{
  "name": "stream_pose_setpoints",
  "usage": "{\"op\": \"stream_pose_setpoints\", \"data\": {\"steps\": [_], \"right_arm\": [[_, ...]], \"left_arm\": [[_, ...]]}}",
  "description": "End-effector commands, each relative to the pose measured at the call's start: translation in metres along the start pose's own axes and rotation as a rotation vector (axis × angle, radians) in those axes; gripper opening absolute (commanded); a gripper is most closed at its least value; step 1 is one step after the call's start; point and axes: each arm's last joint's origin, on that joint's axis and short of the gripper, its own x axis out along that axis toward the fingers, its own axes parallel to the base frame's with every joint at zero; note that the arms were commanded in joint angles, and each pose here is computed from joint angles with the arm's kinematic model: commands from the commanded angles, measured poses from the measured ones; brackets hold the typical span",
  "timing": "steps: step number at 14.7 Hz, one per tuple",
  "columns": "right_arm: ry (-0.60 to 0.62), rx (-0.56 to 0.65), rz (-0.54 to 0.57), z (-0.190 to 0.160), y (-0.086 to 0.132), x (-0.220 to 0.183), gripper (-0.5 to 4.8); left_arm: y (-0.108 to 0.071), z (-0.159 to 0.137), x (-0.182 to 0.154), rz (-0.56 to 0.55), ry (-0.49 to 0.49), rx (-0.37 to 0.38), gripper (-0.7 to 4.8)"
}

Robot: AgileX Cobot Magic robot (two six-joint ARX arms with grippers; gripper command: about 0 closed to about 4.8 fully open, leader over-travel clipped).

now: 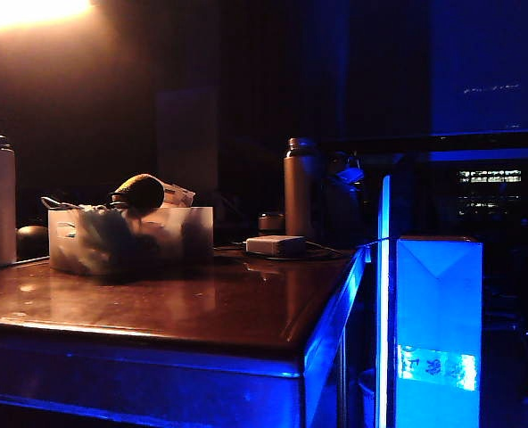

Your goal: Pick up the kiwi and place it into the translucent box.

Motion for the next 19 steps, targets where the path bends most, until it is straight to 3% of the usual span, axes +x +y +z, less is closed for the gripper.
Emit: {"op": "stream_pose_setpoints", "data": {"steps": [1,8,16,19], "right_arm": [[-0.001,0.004,0.000,-0.001,0.000,0.000,-0.01],[-0.023,0.009,-0.007,0.001,-0.001,-0.001,-0.01],[-0.028,0.052,-0.265,0.001,-0.026,-0.002,-0.01],[-0.028,0.057,-0.296,0.001,-0.029,-0.002,-0.01]], "left_arm": [[0.000,-0.003,0.001,-0.005,0.013,-0.007,-0.03],[0.000,-0.003,0.001,-0.010,0.013,-0.006,-0.03],[-0.006,-0.004,0.002,-0.066,0.018,0.007,-0.03],[-0.011,-0.004,0.003,-0.125,0.026,0.019,-0.03]]}}
